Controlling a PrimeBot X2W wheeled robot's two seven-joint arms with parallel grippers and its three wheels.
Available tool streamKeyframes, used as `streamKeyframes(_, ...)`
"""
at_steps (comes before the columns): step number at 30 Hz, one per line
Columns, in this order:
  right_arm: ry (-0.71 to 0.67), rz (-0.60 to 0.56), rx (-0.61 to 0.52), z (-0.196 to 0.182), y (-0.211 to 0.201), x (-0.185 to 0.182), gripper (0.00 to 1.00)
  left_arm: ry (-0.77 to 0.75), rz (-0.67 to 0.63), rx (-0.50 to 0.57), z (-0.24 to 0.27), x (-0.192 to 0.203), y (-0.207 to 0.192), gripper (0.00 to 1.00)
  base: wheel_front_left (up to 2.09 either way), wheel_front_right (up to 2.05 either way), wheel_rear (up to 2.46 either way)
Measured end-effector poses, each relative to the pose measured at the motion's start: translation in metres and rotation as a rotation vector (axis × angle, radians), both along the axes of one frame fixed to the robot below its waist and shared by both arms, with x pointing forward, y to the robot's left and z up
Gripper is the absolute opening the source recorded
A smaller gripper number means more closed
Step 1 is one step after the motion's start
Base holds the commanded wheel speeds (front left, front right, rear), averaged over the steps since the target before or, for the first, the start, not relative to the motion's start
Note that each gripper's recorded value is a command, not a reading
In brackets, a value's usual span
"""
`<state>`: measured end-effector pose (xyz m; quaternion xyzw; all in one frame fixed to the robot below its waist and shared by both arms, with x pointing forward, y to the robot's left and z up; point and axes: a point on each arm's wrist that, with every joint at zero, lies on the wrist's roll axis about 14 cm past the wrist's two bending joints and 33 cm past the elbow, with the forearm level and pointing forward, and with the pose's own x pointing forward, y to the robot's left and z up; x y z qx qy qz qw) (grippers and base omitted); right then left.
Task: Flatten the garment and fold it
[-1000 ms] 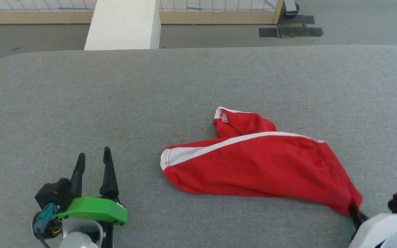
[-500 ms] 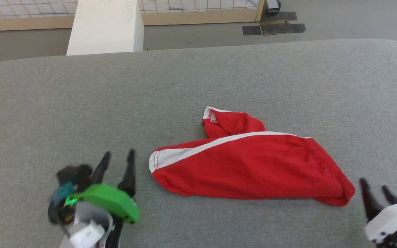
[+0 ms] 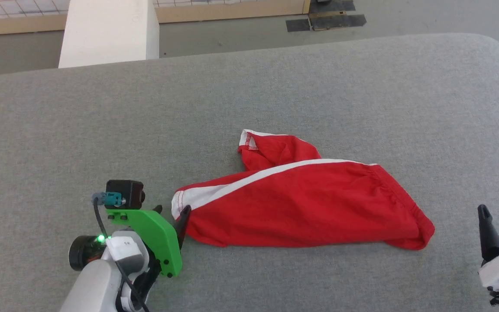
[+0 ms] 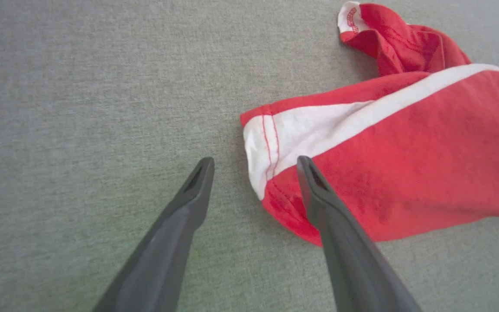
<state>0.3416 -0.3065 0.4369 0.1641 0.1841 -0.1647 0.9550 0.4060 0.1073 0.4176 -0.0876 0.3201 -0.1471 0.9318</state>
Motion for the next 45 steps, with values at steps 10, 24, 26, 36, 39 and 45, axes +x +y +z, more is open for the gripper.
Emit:
streamKeyframes(10, 0.006, 0.016, 0.000, -0.005, 0.006, 0.004, 1.00, -0.015, -0.011, -0.073, -0.002, 0.001, -0.012, 0.00, 0.00, 0.00, 0.00)
streamKeyframes(24, 0.101, 0.389, -0.210, 0.022, 0.098, 0.084, 1.00, -0.067, 0.031, -0.104, 0.006, 0.003, -0.004, 0.00, 0.00, 0.00, 0.00)
streamKeyframes(26, 0.166, 0.424, -0.235, 0.013, 0.105, 0.092, 1.00, -0.062, 0.036, -0.104, 0.004, 0.003, -0.003, 0.00, 0.00, 0.00, 0.00)
streamKeyframes(36, 0.453, 0.522, -0.273, -0.047, 0.119, 0.100, 1.00, -0.027, 0.049, -0.107, -0.009, 0.004, 0.000, 0.00, 0.00, 0.00, 0.00)
streamKeyframes(39, 0.498, 0.543, -0.269, -0.056, 0.123, 0.100, 1.00, -0.021, 0.054, -0.106, -0.011, 0.004, 0.002, 0.00, 0.00, 0.00, 0.00)
streamKeyframes(45, 0.538, 0.577, -0.264, -0.062, 0.130, 0.102, 0.38, -0.010, 0.060, -0.105, -0.015, 0.002, 0.004, 0.00, 0.00, 0.00, 0.00)
